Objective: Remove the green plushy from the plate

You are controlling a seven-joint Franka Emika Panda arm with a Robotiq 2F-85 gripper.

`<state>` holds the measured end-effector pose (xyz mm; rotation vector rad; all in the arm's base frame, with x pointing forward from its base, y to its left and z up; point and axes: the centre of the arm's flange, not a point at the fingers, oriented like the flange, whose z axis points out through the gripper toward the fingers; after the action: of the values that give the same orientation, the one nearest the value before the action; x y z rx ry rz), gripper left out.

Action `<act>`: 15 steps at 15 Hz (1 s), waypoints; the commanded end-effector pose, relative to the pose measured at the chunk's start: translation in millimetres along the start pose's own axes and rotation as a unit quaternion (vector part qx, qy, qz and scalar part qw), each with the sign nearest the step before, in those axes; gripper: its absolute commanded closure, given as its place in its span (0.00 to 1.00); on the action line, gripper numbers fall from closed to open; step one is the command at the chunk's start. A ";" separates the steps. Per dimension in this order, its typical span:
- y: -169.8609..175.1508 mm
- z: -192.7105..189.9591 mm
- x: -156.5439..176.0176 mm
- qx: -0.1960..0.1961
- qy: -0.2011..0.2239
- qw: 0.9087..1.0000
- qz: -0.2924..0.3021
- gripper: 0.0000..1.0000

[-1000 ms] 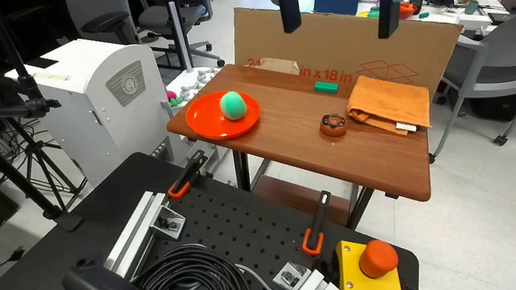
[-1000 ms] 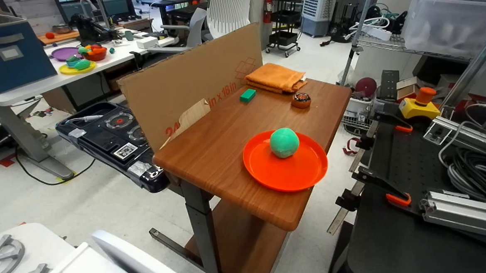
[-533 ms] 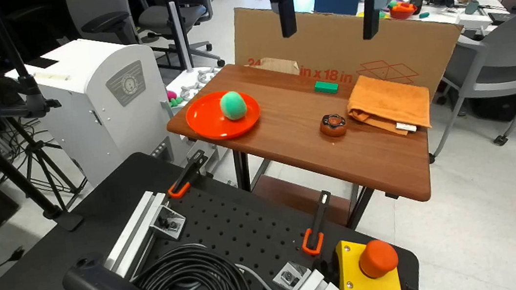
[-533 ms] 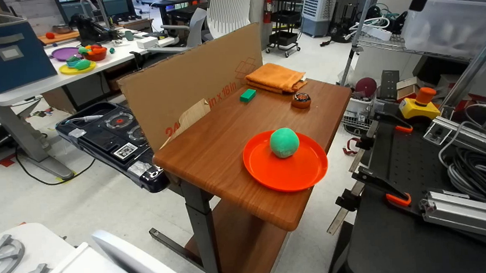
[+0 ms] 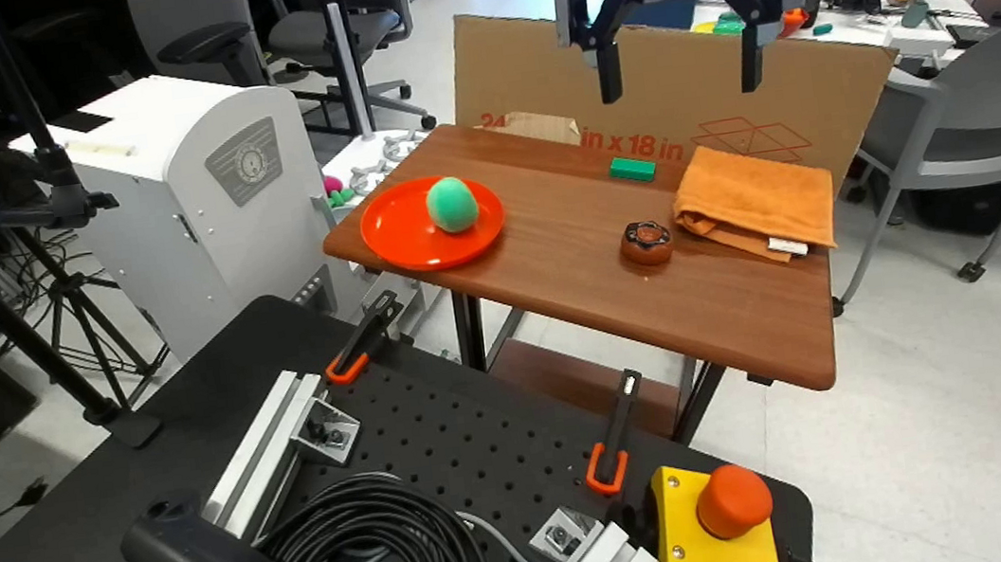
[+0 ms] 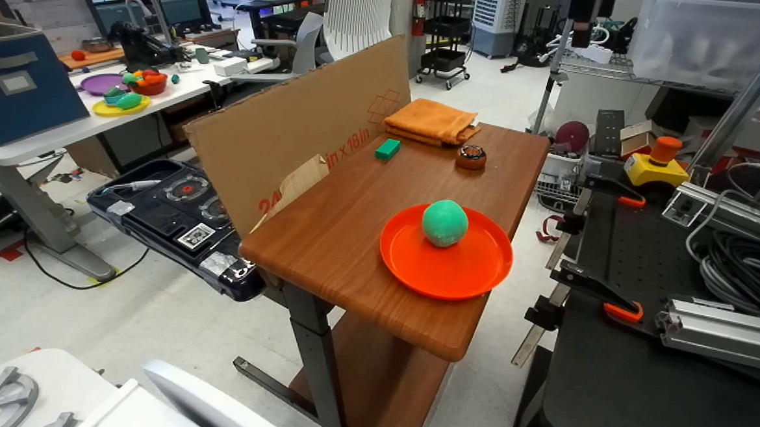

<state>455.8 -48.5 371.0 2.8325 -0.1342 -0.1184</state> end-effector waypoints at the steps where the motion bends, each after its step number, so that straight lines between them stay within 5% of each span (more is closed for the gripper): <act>1: -26.4 7.1 35.8 -0.031 -0.022 0.999 -0.030 0.00; 11: -152.7 26.1 58.0 -0.088 -0.053 0.982 -0.156 0.00; 15: -200.4 21.8 59.7 -0.044 -0.051 0.983 -0.173 0.00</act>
<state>513.2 104.4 289.5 2.6915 0.3320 -0.3225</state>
